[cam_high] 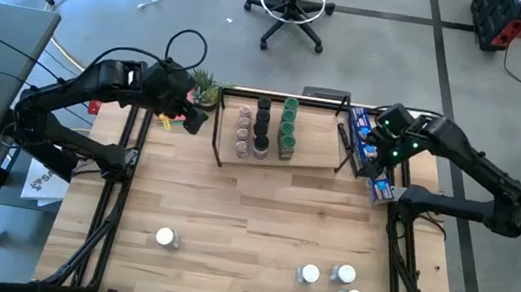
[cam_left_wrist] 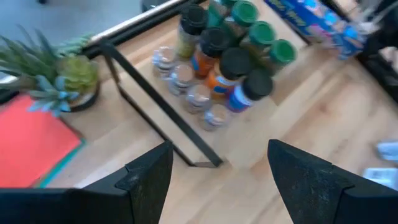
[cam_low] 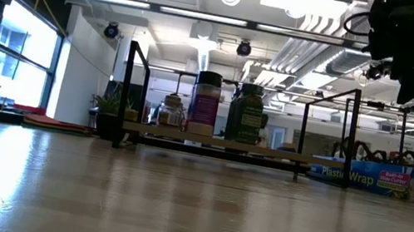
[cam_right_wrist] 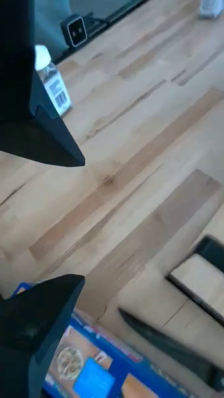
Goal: Shelf spices
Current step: Adjust the shelf
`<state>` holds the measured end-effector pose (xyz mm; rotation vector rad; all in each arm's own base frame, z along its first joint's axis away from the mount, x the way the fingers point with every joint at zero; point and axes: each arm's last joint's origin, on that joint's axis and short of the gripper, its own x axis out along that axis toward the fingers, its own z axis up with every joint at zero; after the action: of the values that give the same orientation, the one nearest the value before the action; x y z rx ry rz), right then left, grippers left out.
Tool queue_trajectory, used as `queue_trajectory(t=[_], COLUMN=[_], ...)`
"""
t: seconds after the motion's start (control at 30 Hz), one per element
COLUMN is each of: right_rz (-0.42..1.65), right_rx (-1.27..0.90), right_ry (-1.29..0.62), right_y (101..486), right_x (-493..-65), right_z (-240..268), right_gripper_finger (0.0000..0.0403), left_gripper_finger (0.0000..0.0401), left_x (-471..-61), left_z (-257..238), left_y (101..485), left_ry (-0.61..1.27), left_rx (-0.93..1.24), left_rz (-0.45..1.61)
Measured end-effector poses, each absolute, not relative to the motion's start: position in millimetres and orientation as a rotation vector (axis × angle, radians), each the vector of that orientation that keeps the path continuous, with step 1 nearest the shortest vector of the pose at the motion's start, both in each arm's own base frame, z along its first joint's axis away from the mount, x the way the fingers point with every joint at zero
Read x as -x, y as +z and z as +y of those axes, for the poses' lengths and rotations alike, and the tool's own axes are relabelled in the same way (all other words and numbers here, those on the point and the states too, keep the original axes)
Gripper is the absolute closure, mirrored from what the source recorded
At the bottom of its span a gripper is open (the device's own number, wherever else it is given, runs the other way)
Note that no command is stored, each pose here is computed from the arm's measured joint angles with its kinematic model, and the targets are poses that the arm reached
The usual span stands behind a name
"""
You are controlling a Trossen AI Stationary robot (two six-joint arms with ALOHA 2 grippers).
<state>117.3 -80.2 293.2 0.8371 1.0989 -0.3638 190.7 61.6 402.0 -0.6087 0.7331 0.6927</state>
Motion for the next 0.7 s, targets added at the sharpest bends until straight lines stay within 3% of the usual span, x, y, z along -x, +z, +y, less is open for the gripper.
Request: queue_trajectory(t=[0.37,0.7], right_rz=[0.996,0.914], right_rx=[-0.892,-0.975], right_ry=[-0.453,-0.471], right_y=[289.1,283.7], right_x=[-126.9,-142.5], right_z=[-93.9,-112.4], right_gripper_finger=[0.011,0.011], left_gripper_finger=[0.0142,0.0142], left_x=[-180.9,-165.6], left_z=[58.7,56.6], left_y=[385.0,391.3], left_ry=[0.67,0.657], left_rx=[0.533,0.48], left_rz=[0.911,0.905])
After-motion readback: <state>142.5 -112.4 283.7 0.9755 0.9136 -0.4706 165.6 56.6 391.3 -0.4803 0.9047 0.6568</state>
